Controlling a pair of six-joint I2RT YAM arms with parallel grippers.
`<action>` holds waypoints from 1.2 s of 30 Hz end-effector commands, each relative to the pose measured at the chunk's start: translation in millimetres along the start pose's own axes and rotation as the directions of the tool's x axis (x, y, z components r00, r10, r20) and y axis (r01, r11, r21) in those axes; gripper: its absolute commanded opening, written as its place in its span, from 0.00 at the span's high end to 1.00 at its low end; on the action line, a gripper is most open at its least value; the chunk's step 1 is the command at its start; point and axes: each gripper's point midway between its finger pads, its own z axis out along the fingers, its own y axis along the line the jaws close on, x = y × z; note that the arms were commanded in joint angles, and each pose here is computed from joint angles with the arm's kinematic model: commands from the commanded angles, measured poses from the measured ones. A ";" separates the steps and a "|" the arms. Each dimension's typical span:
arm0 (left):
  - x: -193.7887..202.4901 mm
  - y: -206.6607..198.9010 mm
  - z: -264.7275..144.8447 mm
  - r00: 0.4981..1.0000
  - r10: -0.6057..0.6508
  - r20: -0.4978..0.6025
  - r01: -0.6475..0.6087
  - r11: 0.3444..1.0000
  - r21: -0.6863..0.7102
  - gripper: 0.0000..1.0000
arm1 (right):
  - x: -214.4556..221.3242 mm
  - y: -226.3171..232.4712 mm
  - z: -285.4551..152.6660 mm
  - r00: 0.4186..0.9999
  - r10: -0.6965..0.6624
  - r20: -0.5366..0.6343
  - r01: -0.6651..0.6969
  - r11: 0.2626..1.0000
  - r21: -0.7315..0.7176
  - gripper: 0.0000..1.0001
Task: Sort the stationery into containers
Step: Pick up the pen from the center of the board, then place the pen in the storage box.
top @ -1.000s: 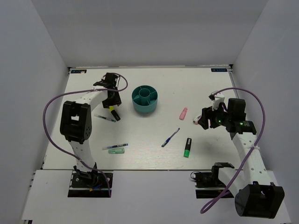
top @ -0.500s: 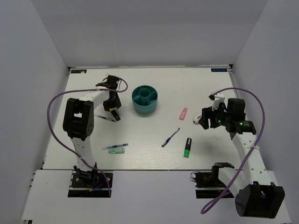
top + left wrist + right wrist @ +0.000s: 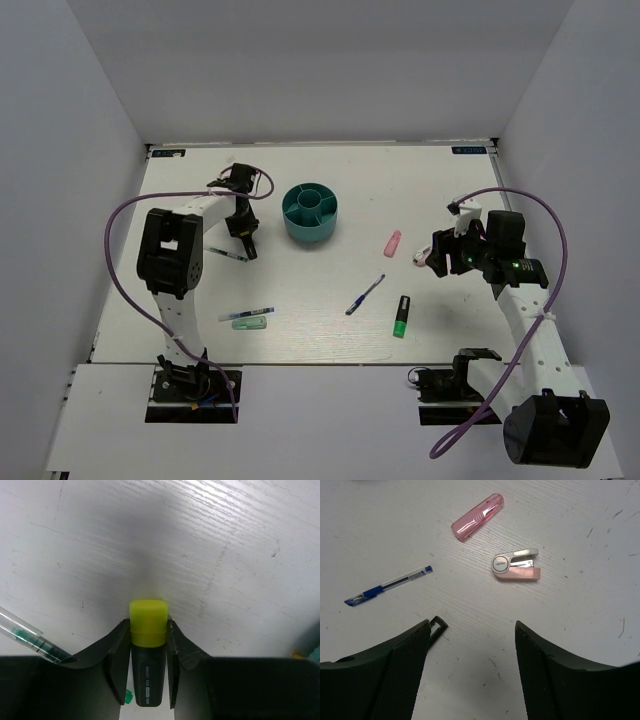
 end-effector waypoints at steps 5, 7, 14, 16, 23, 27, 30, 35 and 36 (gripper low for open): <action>6.2 5.0 -6.6 1.000 -0.003 -0.014 0.003 1.000 0.028 1.00 | -14.8 -1.3 -4.4 0.999 -0.016 0.037 0.016 1.000 0.012 0.28; -4.1 -5.8 -26.8 1.000 0.009 0.030 -0.011 0.996 0.094 1.00 | -14.6 -1.9 -3.8 0.999 -0.018 0.037 0.017 1.000 0.014 0.21; -45.6 -41.1 -122.8 0.965 0.017 0.263 -0.096 0.952 0.292 1.00 | -12.4 -1.2 -1.3 1.000 -0.012 0.029 0.012 1.000 0.003 0.21; -54.9 -56.7 -152.0 0.941 0.006 0.337 -0.134 0.925 0.357 1.00 | -12.9 -0.9 -0.8 0.999 -0.015 0.030 0.015 1.000 0.001 0.21; -61.9 -127.0 -209.1 0.802 0.041 0.595 -0.385 0.798 0.464 1.00 | -8.4 0.1 3.6 1.000 -0.003 0.009 0.003 1.000 -0.016 0.23; -67.0 -166.6 -227.6 0.722 0.019 0.692 -0.467 0.752 0.466 1.00 | -6.7 -0.4 5.6 1.000 0.000 -0.001 0.000 1.000 -0.019 0.23; -77.6 -192.7 -238.5 0.675 0.010 0.738 -0.506 0.734 0.454 1.00 | -5.0 -0.8 6.9 1.000 0.003 -0.006 -0.003 1.000 -0.019 0.23; -82.3 -211.8 -226.9 0.612 0.049 0.790 -0.551 0.743 0.381 1.00 | -4.9 -1.6 6.8 1.000 0.003 -0.008 -0.003 1.000 -0.016 0.23; -83.5 -213.1 -225.9 0.610 0.046 0.791 -0.547 0.747 0.378 1.00 | -5.0 -1.4 7.2 1.000 0.000 -0.008 0.000 1.000 -0.018 0.23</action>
